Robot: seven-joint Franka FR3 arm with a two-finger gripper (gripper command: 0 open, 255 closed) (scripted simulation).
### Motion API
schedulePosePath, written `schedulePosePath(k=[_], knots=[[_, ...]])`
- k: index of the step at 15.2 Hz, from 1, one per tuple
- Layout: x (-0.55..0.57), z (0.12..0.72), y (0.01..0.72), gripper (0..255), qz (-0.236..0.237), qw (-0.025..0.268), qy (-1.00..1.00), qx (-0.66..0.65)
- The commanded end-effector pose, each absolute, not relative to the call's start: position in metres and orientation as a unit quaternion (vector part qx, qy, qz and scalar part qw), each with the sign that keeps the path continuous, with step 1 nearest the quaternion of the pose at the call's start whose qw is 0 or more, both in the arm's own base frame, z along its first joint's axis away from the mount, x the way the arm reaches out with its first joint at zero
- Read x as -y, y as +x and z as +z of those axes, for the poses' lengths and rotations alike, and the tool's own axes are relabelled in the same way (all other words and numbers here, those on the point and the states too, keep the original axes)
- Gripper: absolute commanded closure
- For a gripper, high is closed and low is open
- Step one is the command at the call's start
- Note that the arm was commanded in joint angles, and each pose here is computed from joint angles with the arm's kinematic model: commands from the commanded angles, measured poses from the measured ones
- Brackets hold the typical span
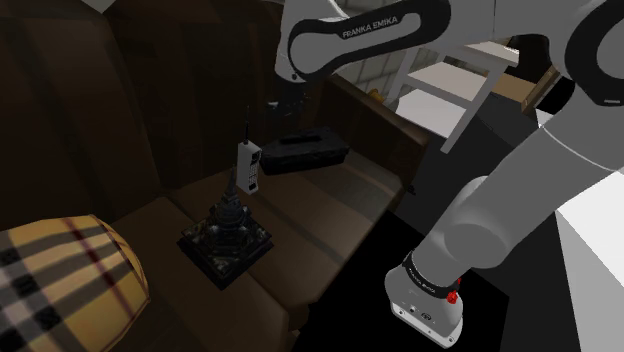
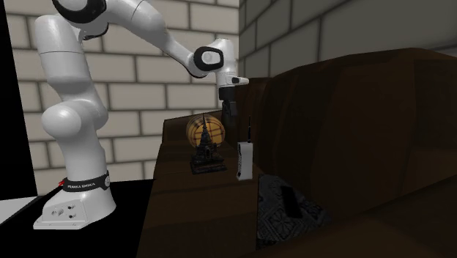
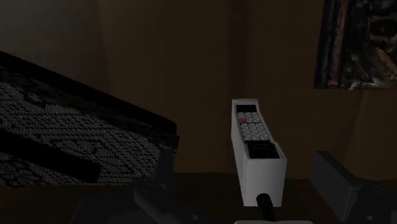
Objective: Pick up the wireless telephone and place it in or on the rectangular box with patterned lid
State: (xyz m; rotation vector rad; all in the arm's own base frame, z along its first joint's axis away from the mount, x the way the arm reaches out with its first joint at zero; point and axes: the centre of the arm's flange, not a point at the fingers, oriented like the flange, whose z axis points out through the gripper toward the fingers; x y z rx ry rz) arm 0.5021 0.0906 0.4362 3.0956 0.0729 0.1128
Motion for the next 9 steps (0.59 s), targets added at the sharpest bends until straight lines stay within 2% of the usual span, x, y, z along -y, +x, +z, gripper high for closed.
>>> schedulePosePath(k=[1, 6, 9], knots=[[-0.103, 0.421, 0.52, 0, 0.037, 0.019, 0.999, -0.029], [-0.131, 0.38, 0.562, 0, 0.038, 0.013, 0.998, -0.044], [-0.132, 0.368, 0.565, 0, 0.038, 0.013, 0.998, -0.045]])
